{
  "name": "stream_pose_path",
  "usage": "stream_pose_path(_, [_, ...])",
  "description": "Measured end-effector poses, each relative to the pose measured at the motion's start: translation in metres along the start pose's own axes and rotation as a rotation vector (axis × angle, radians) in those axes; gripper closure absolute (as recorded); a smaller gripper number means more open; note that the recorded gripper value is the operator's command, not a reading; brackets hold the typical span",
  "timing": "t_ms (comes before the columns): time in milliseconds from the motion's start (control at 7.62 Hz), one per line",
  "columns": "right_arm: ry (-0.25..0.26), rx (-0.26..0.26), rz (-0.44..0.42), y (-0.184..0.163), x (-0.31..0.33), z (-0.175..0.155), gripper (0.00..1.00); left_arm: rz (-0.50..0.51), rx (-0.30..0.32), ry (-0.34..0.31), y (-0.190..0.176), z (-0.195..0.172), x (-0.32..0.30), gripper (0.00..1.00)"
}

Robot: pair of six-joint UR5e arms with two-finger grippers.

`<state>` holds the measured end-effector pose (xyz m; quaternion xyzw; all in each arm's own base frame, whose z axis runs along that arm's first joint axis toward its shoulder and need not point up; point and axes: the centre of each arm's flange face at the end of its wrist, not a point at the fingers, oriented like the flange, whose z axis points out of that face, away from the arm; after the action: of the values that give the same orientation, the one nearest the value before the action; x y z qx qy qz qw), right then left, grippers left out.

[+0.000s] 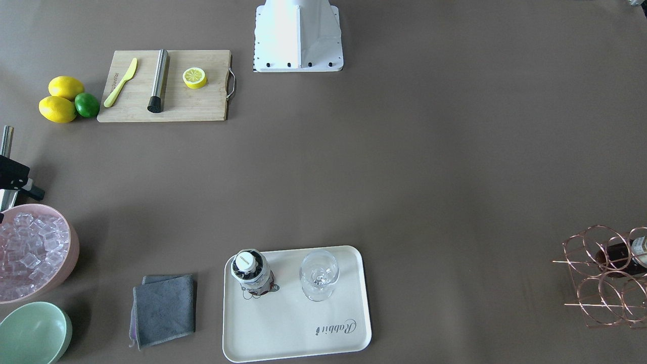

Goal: Take tea from basket to plate

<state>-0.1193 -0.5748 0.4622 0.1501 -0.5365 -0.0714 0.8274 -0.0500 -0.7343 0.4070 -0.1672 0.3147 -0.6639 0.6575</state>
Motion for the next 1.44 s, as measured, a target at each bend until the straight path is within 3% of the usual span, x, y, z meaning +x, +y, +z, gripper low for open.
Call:
stream_pose_path(394, [0.092,-0.098,0.262,0.041,0.004,-0.041,0.0,-0.024,0.007,0.001,-0.03,0.028,0.006,1.0])
stream_pose_path(656, [0.18,-0.171,0.45,0.091,0.044,-0.05,0.0,-0.03,0.007,0.011,-0.035,0.041,0.008,1.0])
stream_pose_path(919, [0.285,-0.194,0.558,0.144,0.092,-0.057,0.0,-0.035,0.005,0.015,-0.033,0.045,0.008,1.0])
stream_pose_path(1181, [0.329,-0.198,0.574,0.183,0.126,-0.074,0.0,-0.019,0.004,0.025,-0.034,0.056,0.007,1.0])
stream_pose_path(1443, [0.37,-0.202,0.45,0.213,0.155,-0.097,0.0,-0.013,0.026,0.034,-0.039,0.064,0.009,1.0])
